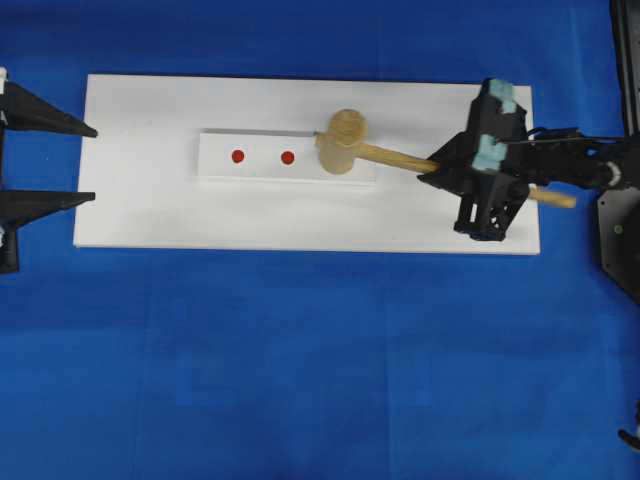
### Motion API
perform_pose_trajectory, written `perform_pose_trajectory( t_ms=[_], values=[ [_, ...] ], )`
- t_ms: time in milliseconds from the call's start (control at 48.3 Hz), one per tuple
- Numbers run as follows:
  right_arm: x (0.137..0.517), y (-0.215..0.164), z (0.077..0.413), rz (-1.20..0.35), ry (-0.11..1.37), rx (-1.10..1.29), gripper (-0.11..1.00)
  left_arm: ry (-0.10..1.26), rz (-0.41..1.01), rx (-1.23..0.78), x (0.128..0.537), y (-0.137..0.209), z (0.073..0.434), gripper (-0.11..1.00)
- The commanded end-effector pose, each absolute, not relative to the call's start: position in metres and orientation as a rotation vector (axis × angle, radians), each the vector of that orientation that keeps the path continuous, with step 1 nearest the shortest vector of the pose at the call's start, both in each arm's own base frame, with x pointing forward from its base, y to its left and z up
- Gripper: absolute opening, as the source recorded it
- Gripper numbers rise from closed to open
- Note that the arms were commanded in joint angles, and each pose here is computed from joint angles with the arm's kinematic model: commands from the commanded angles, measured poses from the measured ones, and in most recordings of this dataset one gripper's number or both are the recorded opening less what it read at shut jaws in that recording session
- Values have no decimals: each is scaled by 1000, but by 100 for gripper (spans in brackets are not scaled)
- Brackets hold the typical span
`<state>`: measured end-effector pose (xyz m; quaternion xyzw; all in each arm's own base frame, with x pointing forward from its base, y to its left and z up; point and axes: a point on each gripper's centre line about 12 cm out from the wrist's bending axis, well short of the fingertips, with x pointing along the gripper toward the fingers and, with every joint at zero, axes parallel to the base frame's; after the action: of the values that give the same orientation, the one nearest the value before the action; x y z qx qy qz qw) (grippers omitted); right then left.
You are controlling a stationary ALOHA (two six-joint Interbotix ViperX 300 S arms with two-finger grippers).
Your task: Hit the mark with a hammer.
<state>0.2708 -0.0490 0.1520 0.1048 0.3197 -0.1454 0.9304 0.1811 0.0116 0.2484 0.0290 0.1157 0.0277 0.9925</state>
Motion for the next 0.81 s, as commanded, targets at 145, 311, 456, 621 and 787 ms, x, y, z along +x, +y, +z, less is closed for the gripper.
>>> perform_pose_trajectory(
  t_ms=[145,311,456,621,787],
  values=[
    [270,-49,203,-273,477,170,2,214,58,56,182,12,254,78],
    [271,-48,202,-266,484,173,2,215,58,56,183,12,254,78],
    [272,-48,201,-265,488,173,2,215,58,57,182,12,254,78],
    [280,-46,203,-252,495,173,2,221,59,55,183,12,252,78],
    [302,-43,206,-231,500,162,2,217,58,55,184,12,253,78]
  ],
)
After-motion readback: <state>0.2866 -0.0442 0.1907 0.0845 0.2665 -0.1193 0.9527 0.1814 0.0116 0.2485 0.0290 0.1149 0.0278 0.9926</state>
